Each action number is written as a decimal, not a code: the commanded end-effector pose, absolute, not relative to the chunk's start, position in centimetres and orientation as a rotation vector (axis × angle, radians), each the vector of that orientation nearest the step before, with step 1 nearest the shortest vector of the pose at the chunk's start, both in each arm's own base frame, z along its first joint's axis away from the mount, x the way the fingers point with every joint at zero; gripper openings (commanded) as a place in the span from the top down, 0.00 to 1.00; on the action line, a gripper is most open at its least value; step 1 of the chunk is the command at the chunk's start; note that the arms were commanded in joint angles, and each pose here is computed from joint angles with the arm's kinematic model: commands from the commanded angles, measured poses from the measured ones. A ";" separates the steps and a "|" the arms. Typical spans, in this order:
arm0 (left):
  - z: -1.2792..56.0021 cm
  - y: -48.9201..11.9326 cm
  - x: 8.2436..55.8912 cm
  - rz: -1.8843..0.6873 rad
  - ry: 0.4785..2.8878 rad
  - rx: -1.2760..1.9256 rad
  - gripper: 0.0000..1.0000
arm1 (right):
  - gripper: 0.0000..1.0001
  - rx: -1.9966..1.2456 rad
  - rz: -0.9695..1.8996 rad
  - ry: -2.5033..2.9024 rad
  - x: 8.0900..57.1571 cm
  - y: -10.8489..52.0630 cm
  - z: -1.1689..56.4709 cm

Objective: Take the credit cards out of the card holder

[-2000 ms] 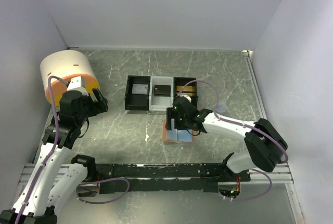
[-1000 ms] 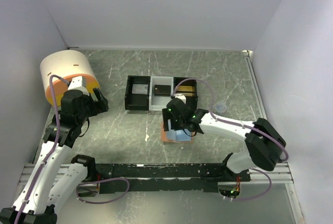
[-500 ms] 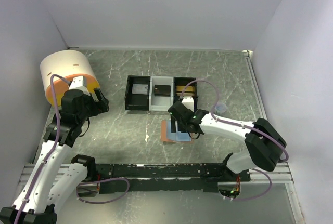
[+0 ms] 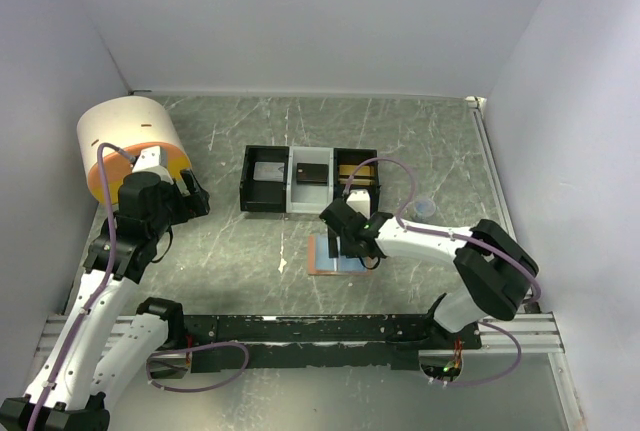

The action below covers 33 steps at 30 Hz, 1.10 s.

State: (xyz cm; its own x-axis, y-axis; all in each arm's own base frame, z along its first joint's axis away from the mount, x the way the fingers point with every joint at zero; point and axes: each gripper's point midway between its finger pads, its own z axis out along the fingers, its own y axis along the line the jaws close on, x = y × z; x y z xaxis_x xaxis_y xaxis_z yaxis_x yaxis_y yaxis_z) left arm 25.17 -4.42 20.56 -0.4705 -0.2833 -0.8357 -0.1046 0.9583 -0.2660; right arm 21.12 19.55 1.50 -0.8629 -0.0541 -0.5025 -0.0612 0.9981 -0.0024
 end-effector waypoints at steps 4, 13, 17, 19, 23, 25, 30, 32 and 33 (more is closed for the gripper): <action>20.6 -4.6 25.4 -0.227 2.048 -0.254 0.05 | 0.34 -0.075 -0.019 2.658 20.2 18.8 -0.9; 20.5 -4.6 25.4 -0.229 2.053 -0.252 0.05 | 0.64 -0.139 0.074 2.638 20.7 20.7 0.0; 20.4 -4.7 25.4 -0.229 2.057 -0.252 0.05 | 0.63 -0.180 0.082 2.631 21.0 21.3 0.6; 20.4 -4.7 25.5 -0.232 2.059 -0.247 0.05 | 0.62 -0.226 0.144 2.615 21.2 22.3 1.5; 20.5 -4.7 25.4 -0.234 2.053 -0.248 0.05 | 0.54 -0.315 0.275 2.598 21.1 24.2 3.2; 20.5 -4.8 25.4 -0.235 2.052 -0.247 0.05 | 0.48 -0.343 0.351 2.591 20.7 25.1 3.5; 20.3 -4.9 25.5 -0.239 2.068 -0.241 0.06 | 0.45 -0.354 0.400 2.596 20.2 25.5 3.8; 20.2 -4.9 25.5 -0.239 2.072 -0.239 0.06 | 0.40 -0.351 0.403 2.593 20.3 25.5 4.2; 20.2 -5.0 25.5 -0.244 2.070 -0.233 0.06 | 0.38 -0.345 0.408 2.584 20.4 25.5 4.7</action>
